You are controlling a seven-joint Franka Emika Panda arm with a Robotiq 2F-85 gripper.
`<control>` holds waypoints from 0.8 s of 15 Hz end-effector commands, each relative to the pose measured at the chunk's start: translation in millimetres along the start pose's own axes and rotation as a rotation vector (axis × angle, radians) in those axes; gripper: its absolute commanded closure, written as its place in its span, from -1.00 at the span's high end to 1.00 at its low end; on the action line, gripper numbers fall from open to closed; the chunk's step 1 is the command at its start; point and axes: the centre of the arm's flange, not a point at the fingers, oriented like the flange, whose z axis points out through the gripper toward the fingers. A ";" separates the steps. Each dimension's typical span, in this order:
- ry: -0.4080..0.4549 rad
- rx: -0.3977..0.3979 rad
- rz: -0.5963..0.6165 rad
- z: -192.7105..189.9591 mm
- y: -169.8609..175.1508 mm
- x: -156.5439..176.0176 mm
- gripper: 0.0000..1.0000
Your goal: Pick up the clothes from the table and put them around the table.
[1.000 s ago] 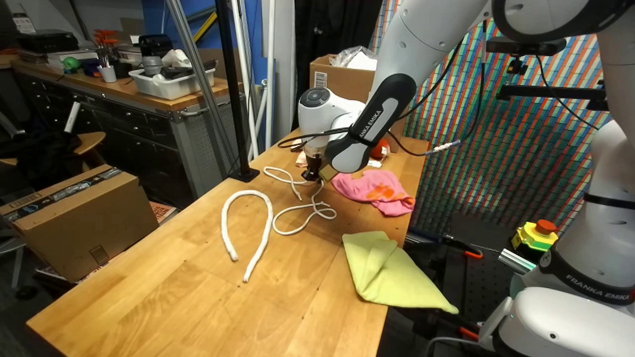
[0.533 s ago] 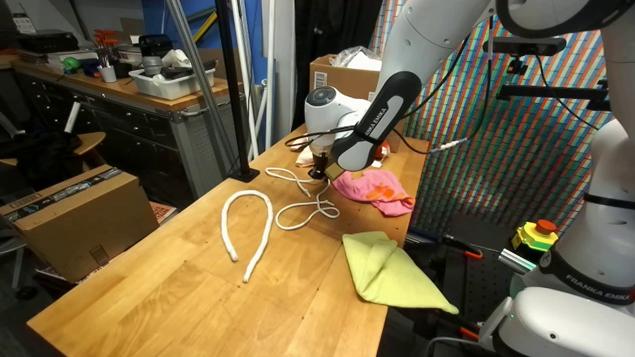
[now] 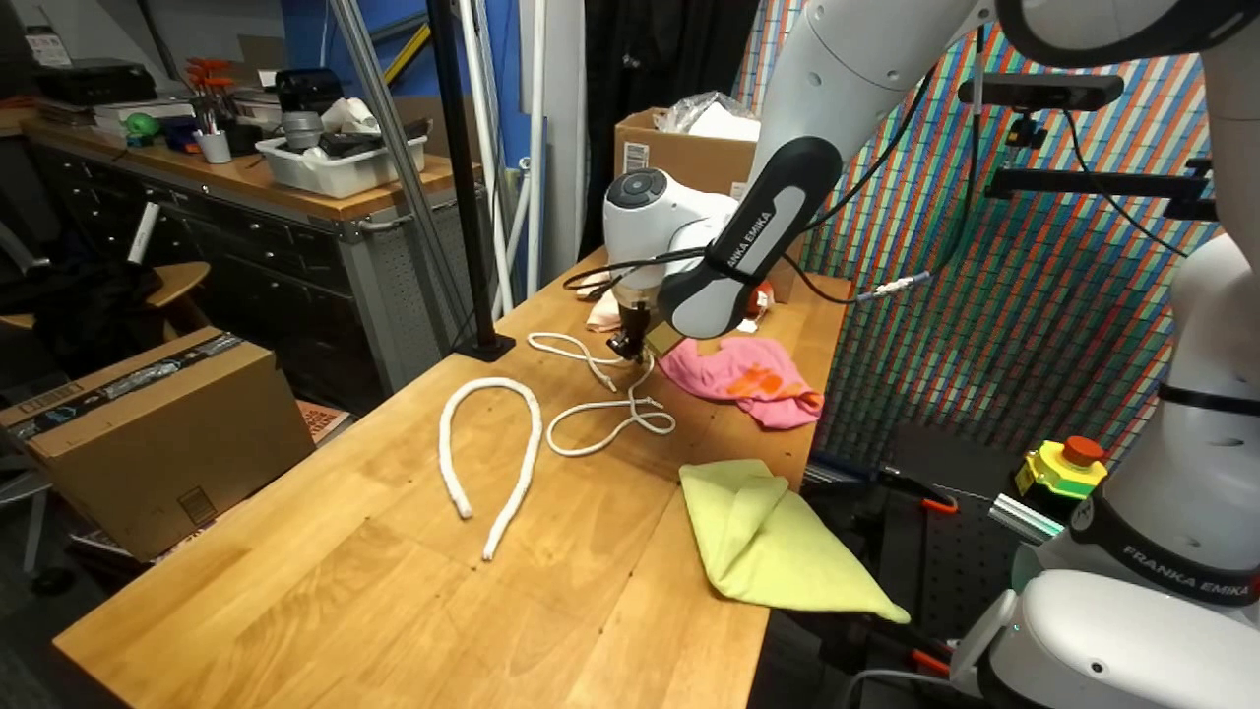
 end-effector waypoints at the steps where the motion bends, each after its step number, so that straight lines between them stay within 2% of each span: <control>1: 0.031 0.011 -0.017 -16.8 -2.7 -2.0 0.32; 5: 0.051 0.018 -0.047 -25.4 -13.8 -2.4 0.93; 7: 0.058 0.023 -0.060 -30.2 -17.2 -2.5 1.00; 12: 0.078 0.051 -0.077 -48.8 -20.8 -2.5 1.00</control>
